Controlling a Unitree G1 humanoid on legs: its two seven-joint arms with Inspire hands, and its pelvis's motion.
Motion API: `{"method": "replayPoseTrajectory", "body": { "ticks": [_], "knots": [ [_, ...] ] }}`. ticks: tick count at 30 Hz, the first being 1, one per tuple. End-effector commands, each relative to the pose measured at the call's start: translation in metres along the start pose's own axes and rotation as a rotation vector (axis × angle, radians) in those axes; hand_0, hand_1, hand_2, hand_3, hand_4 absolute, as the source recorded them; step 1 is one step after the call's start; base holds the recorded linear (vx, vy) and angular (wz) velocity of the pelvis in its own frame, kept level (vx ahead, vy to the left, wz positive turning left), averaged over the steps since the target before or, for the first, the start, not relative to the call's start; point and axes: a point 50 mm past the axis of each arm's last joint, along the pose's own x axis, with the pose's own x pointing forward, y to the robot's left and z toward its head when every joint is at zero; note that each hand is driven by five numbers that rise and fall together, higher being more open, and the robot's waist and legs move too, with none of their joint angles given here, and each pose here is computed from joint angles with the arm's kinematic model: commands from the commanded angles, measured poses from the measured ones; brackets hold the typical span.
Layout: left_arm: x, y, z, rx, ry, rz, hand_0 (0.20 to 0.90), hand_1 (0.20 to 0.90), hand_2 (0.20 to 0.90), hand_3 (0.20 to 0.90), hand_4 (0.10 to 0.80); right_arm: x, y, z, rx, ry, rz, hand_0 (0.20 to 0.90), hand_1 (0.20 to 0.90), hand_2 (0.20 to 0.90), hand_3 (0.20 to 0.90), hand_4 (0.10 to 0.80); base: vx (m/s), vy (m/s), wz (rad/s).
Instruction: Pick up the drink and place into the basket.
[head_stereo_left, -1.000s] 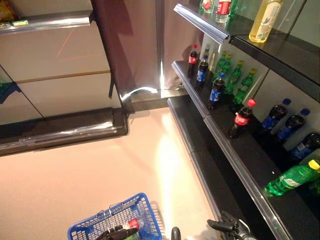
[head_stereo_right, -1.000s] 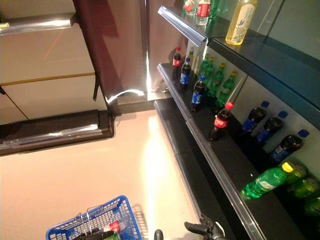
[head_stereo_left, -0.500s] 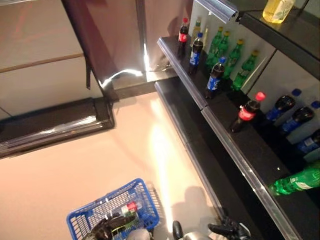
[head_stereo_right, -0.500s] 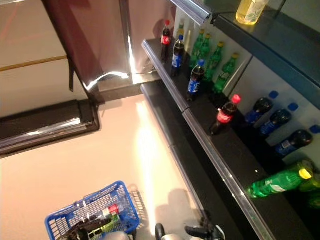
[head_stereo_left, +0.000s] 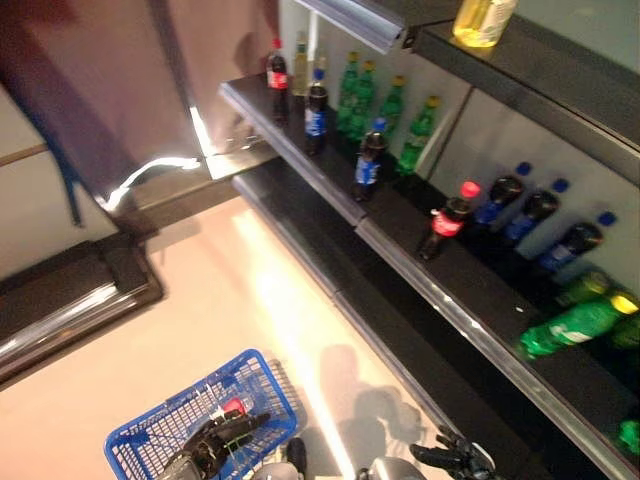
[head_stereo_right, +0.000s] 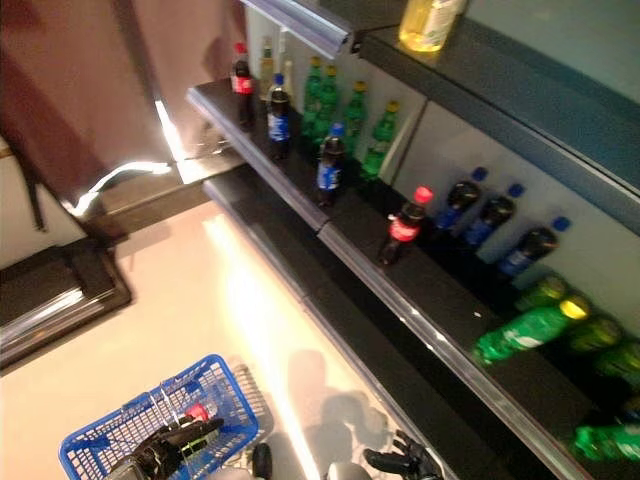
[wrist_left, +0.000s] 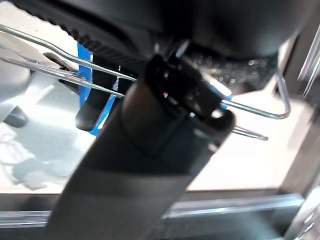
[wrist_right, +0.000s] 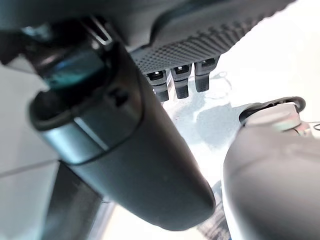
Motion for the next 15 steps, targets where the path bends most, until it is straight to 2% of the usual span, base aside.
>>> {"method": "replayPoseTrajectory", "body": {
  "ticks": [1,7,15],
  "knots": [
    [0.006,-0.028,0.049,0.012,-0.186,-0.151,0.300,0.300,0.300,0.200,0.100,-0.002,-0.018,0.010,-0.008,-0.046,-0.058,0.900,0.900,0.900,0.900,0.800,-0.027,-0.029,-0.66],
    [0.007,-0.029,0.042,-0.006,-0.198,-0.151,0.300,0.300,0.300,0.200,0.100,-0.005,-0.030,0.011,-0.027,-0.034,-0.086,0.900,0.900,0.900,0.900,0.800,-0.008,-0.089,-0.98],
    [0.005,-0.020,0.035,0.018,-0.154,-0.153,0.300,0.300,0.300,0.200,0.100,-0.002,-0.028,0.012,0.004,-0.009,-0.104,0.900,0.900,0.900,0.900,0.800,0.015,-0.288,-1.07]
  ]
}}
